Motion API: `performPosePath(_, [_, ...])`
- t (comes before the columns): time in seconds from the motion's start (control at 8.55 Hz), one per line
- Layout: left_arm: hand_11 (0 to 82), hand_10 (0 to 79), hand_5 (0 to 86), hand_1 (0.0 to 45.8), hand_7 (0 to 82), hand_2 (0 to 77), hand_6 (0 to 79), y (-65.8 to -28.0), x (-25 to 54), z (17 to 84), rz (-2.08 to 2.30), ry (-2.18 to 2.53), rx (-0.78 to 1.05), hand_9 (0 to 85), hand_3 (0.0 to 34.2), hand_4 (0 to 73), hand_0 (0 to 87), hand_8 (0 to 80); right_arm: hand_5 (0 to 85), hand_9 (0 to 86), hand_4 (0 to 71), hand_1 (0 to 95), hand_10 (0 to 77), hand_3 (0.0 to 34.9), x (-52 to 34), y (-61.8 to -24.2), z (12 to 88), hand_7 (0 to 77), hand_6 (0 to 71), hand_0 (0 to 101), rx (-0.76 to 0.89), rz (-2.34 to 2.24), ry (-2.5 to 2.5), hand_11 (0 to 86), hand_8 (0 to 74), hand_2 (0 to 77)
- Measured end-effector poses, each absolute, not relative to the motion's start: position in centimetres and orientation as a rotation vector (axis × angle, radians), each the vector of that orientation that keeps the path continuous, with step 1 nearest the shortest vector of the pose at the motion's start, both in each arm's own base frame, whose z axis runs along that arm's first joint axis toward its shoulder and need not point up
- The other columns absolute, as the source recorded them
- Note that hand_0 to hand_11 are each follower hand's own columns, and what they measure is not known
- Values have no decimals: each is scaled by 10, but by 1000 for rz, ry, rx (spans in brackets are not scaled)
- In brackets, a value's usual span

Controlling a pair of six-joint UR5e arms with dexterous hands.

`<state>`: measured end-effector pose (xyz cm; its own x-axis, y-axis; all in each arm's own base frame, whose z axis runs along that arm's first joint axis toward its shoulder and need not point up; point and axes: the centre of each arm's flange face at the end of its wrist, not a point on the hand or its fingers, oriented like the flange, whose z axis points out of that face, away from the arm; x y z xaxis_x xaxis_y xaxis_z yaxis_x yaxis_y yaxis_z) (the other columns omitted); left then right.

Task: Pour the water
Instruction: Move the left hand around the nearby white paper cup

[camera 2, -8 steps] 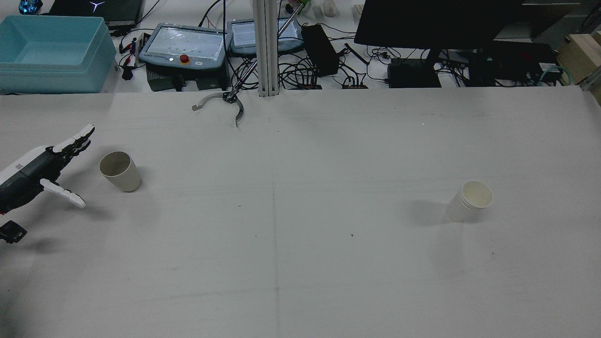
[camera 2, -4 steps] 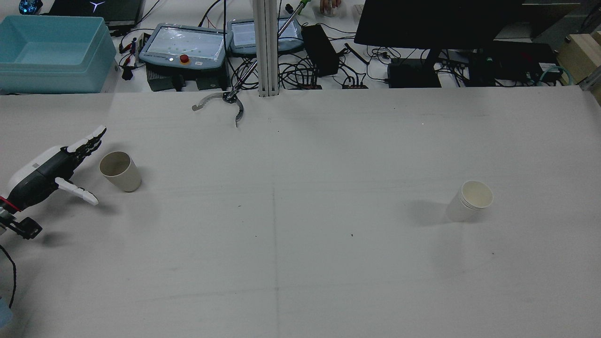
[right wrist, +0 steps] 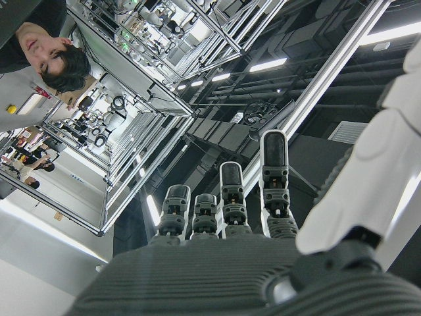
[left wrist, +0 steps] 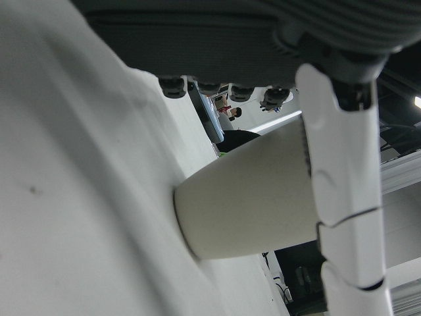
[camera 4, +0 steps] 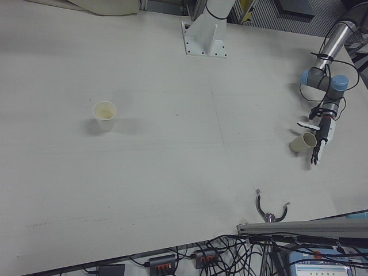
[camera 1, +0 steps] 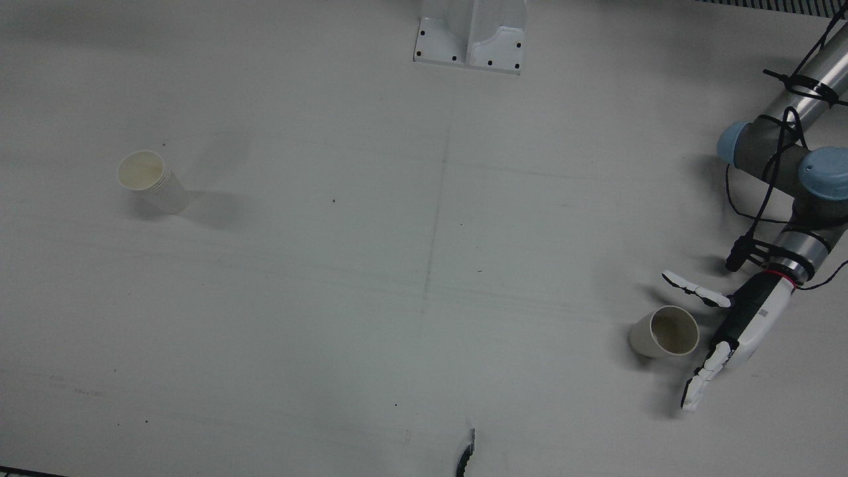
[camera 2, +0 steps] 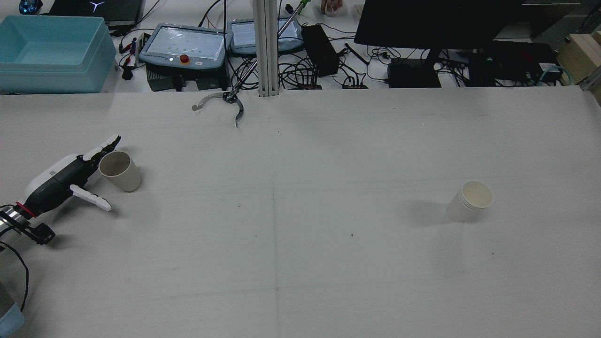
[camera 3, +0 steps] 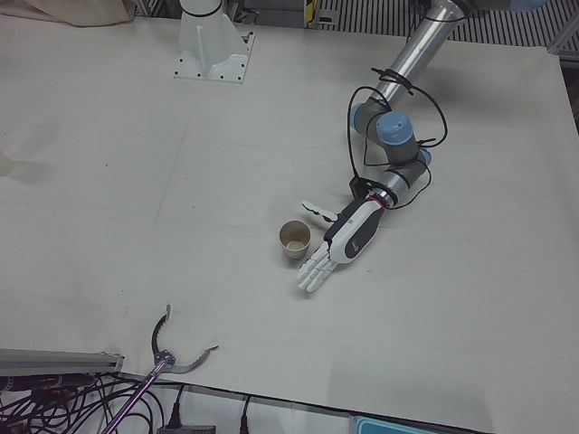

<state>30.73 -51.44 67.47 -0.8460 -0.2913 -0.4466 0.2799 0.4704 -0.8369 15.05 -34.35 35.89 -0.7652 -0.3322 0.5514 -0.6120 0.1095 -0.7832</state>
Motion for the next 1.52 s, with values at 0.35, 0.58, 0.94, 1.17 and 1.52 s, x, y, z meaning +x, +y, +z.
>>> performPosePath(0.35, [49,16,0,202,38,5,0,-522,320,670,-1377,2180,-17,5,46,49,563,5,344,136,142,60,104,0,149,-344,360,273,147,459,935,1709,-2147,175,71,0])
performPosePath(0.58, [60,16,0,196,49,5,0,-532,332,660,-1371,2189,-22,5,60,49,562,5,344,136,142,60,104,0,149,-344,359,262,147,459,933,1708,-2148,175,71,0])
performPosePath(0.94, [60,16,0,185,49,71,0,-535,335,655,-1366,2193,-26,5,68,44,562,5,338,136,136,60,109,0,149,-345,360,256,142,459,932,1708,-2146,175,71,0])
performPosePath(1.17, [49,16,0,207,49,11,0,-536,337,653,-1358,2192,-36,5,86,55,561,5,338,136,136,60,109,0,149,-345,361,256,142,459,932,1709,-2143,175,71,0])
performPosePath(1.52, [71,38,158,158,49,65,0,-536,338,651,-1354,2194,-42,5,67,153,526,5,333,136,136,60,109,0,149,-345,361,245,142,458,931,1711,-2142,175,71,0])
